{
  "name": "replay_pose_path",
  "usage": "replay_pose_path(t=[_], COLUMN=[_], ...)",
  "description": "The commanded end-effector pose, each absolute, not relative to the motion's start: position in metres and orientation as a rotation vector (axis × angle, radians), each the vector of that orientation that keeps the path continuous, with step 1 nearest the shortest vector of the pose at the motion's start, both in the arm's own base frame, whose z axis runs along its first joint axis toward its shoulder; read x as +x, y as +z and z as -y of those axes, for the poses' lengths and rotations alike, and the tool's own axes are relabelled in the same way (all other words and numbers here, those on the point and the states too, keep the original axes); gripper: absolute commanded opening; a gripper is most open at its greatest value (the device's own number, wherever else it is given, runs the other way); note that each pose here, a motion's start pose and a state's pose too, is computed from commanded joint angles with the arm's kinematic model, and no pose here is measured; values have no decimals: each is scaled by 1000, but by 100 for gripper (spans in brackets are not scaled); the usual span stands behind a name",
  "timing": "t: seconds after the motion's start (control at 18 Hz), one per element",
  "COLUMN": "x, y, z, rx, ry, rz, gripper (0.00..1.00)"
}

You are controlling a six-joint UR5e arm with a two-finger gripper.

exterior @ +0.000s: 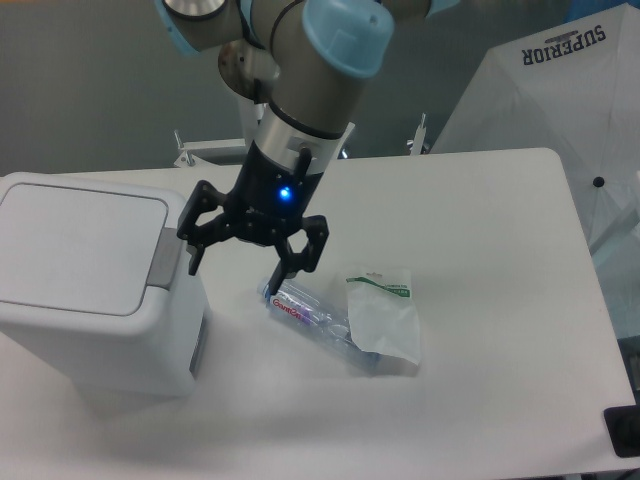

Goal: Open the trash can
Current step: 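Move the gripper over the table toward the trash can lid, then push the gripper finger against the lid edge to flip it open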

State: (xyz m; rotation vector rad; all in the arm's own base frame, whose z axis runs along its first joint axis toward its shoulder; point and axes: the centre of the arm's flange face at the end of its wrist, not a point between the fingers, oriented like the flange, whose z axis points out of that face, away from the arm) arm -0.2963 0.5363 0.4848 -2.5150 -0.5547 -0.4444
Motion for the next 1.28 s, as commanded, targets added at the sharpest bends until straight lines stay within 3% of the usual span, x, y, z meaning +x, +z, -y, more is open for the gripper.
replay_pose_path(t=[1.28], x=[-272], y=[460], z=[-533], rx=[-2560], ry=[-477], rz=[538], gripper=[100])
